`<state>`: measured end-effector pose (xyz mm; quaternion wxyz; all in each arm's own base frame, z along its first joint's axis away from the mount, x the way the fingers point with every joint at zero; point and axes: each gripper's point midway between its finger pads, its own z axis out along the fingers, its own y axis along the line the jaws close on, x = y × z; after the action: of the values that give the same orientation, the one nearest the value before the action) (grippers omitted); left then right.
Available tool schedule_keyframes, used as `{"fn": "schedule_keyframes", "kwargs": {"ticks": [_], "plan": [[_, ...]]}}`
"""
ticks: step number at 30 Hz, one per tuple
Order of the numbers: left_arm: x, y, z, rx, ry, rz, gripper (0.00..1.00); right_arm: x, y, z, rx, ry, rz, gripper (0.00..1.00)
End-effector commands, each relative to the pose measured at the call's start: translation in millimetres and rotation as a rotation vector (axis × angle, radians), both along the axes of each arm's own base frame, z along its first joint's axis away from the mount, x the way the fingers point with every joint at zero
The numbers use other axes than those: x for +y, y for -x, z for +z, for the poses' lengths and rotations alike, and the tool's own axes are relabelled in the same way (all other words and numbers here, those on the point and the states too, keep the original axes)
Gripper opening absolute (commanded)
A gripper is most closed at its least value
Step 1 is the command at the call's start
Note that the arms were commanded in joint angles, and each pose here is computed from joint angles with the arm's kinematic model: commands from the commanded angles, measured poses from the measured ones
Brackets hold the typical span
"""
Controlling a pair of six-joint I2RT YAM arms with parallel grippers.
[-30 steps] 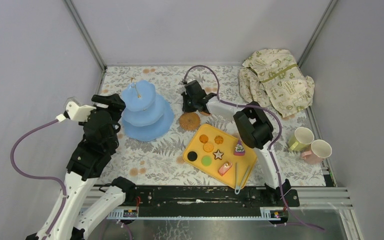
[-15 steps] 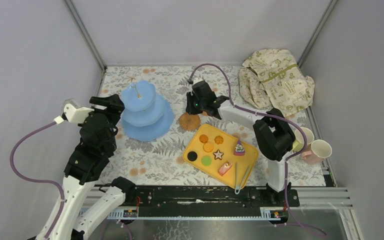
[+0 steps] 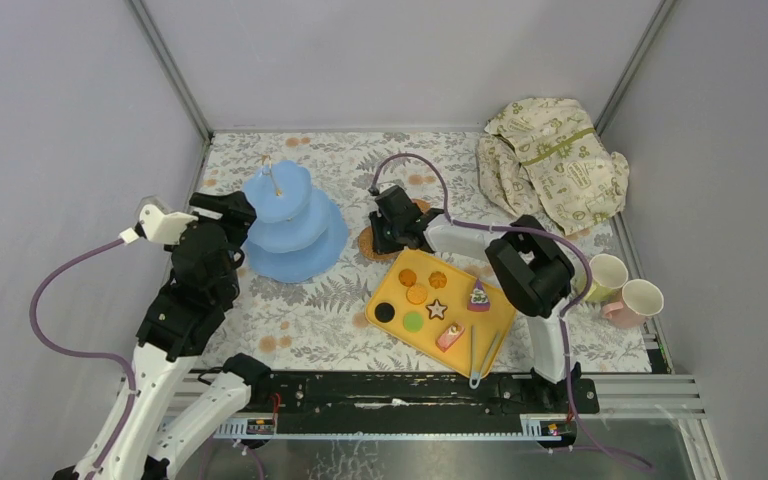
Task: Serve the afternoon tea
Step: Move the coaster to the center of the board.
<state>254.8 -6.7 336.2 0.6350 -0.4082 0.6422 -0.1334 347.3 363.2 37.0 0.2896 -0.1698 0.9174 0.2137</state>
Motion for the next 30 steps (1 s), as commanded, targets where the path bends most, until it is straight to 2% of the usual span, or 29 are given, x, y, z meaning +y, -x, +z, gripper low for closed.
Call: {"fn": "schedule_keyframes", "kwargs": {"ticks": [1,9,18,24,30], "plan": [[-1.8,-4.7,3.6,-0.026,-0.002,0.002,0.76,6.4,-12.5,-8.8,-0.003,0.017,-0.027,0.25],[-2.4,-9.3,-1.5,-0.014,-0.022,0.006,0.76,9.8,-27.2,-28.1,0.030,0.018,-0.042,0.25],[-4.0,-15.6,-6.4,-0.001,-0.038,0.011,0.76,14.8,-68.3,-25.2,0.020,0.009,-0.065,0.25],[-5.2,-18.9,-8.3,0.003,-0.043,0.011,0.76,-8.1,-90.0,-29.7,0.046,-0.005,-0.135,0.25],[-6.6,-19.4,-8.6,0.003,-0.037,0.006,0.76,-34.2,-87.3,-35.3,0.064,0.007,-0.184,0.25]]}}
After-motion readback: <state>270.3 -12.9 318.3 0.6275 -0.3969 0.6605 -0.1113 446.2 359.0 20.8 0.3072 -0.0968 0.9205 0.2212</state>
